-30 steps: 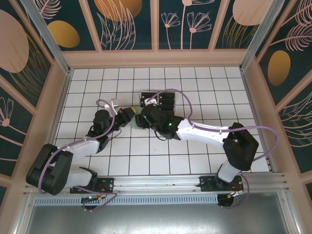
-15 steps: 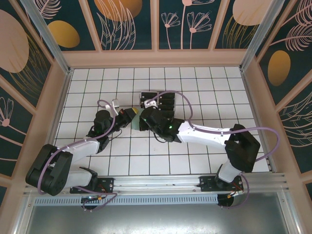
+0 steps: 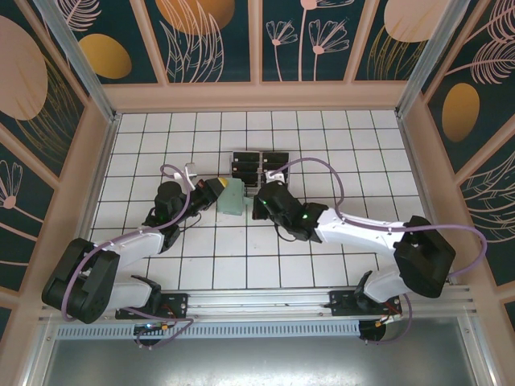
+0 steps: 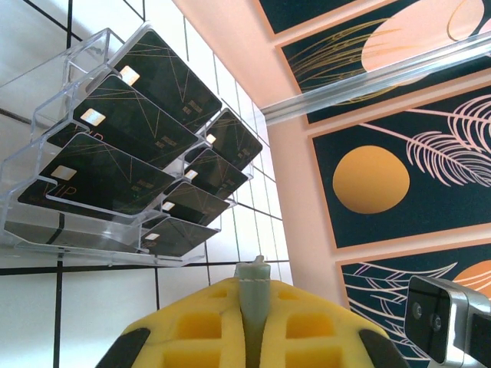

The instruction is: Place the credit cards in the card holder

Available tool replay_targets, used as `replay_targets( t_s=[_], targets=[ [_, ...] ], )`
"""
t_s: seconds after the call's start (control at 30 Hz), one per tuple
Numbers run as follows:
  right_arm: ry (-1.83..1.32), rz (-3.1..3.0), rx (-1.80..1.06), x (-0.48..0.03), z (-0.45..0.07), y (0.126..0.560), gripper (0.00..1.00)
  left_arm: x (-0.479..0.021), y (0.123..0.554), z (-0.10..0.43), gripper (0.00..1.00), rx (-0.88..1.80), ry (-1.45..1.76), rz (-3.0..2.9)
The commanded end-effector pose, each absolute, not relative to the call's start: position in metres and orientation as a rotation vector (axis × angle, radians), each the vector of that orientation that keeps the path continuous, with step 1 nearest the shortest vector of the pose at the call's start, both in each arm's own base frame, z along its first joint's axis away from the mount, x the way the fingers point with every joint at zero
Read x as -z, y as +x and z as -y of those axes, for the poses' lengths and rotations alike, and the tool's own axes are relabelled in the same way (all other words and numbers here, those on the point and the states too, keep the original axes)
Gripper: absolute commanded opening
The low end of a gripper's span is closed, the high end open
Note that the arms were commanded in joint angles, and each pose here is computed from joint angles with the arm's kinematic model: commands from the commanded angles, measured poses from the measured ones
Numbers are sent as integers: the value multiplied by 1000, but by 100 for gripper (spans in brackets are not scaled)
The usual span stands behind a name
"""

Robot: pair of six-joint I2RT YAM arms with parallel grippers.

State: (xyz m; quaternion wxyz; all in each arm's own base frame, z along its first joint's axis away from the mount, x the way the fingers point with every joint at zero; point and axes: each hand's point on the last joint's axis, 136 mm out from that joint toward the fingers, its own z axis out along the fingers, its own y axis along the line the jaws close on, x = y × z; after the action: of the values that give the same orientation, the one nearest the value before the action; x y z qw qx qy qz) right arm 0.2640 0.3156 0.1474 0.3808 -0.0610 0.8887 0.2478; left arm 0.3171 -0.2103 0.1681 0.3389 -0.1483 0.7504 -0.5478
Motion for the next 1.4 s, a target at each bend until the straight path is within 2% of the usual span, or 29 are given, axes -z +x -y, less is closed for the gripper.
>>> replay_targets(
  t_s=[0.0,0.03,0.17,0.23,0.47,0.63,0.73,0.97,1.07,1.13,1.3,1.37],
  targets=[
    [-92,-2240,-761,-158,-315,262,0,-178,317,209,0,1427,-345,-1906],
    [-81,-2242,-771,-157,-314,261,0,-176,317,208,0,1428,-347,-1910],
    [-46,-2252,-791,-149,-309,259,30,-176,315,208,0,1436,-347,-1907],
    [-38,-2251,-808,-149,-310,258,40,-178,315,209,0,1438,-341,-1905],
    [-36,-2237,-851,-155,-317,259,51,-181,316,210,0,1441,-333,-1901],
    [-37,-2248,-837,-151,-321,263,51,-182,316,211,0,1447,-333,-1896],
    [-31,-2255,-833,-147,-322,266,48,-182,316,211,0,1450,-333,-1898],
    [-14,-2245,-851,-149,-320,272,23,-185,316,212,0,1455,-328,-1893],
    [-15,-2236,-879,-152,-320,273,17,-184,316,212,0,1456,-328,-1894],
    [-20,-2231,-904,-154,-322,273,17,-184,316,212,0,1456,-329,-1896],
    [-27,-2233,-950,-154,-327,275,31,-184,317,213,0,1462,-328,-1893],
    [-24,-2233,-957,-154,-328,276,33,-185,317,213,0,1464,-327,-1890]
  ],
)
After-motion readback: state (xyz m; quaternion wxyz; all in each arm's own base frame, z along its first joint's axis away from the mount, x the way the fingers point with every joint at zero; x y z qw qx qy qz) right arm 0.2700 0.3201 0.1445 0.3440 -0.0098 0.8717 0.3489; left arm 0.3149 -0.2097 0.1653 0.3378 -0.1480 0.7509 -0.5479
